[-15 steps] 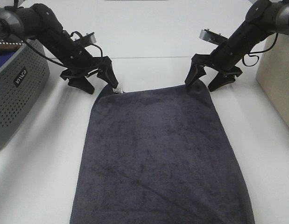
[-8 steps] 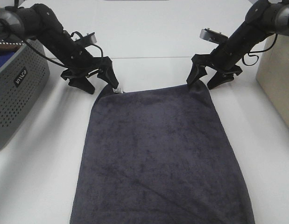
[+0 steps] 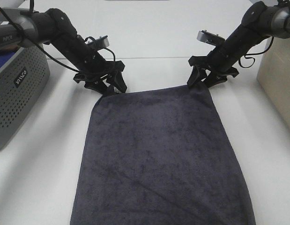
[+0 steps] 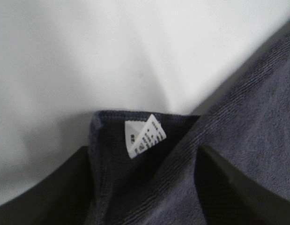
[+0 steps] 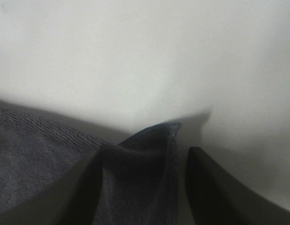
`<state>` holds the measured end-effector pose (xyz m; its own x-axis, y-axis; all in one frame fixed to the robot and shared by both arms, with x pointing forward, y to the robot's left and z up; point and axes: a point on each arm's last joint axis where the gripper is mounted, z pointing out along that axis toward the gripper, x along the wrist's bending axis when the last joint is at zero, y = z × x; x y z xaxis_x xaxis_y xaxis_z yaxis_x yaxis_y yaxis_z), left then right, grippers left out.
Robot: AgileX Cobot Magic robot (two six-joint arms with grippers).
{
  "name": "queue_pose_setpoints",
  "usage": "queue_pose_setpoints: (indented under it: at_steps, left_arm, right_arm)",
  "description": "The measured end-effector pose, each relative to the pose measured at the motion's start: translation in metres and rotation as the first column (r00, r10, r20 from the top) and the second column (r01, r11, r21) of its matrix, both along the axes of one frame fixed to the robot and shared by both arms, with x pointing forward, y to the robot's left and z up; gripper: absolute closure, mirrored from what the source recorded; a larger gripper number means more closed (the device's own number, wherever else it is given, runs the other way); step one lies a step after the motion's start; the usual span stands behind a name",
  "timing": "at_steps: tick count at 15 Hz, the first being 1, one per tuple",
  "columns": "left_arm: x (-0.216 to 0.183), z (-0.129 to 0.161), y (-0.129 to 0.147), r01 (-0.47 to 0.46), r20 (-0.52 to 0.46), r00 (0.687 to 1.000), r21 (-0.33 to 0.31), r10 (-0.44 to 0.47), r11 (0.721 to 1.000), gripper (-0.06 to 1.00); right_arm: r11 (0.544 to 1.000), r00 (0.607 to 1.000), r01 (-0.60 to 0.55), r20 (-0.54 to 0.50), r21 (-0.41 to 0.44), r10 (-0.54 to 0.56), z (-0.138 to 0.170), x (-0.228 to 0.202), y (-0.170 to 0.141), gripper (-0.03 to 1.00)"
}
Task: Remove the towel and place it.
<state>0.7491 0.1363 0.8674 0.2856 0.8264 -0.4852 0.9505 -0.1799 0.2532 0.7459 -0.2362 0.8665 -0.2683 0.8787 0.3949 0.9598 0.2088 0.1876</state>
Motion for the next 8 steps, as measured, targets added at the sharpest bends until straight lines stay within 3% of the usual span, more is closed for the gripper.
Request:
queue_pose_setpoints:
  at_steps: [2, 5, 8]
  left_arm:
    - [0.0002, -0.0022, 0.002, 0.007, 0.005, 1.0, 0.027, -0.007, 1.0, 0.53]
    - [0.0022, -0.0053, 0.0053, 0.009, 0.03, 0.999, 0.07, -0.011, 0.998, 0.89]
    - [0.0045, -0.0049, 0.0054, -0.005, 0.053, 0.999, 0.069, 0.001, 0.998, 0.94]
  right_arm:
    - [1.0, 1.0, 0.0, 0.0, 0.0, 0.0, -0.0005, 0.0001, 0.0, 0.55]
    - [1.0, 1.0, -0.001, -0.006, -0.004, 0.001, -0.0037, -0.0002, -0.0003, 0.75]
    - [1.0, 1.0, -0.004, -0.008, -0.011, 0.004, -0.005, -0.0003, -0.0008, 0.82]
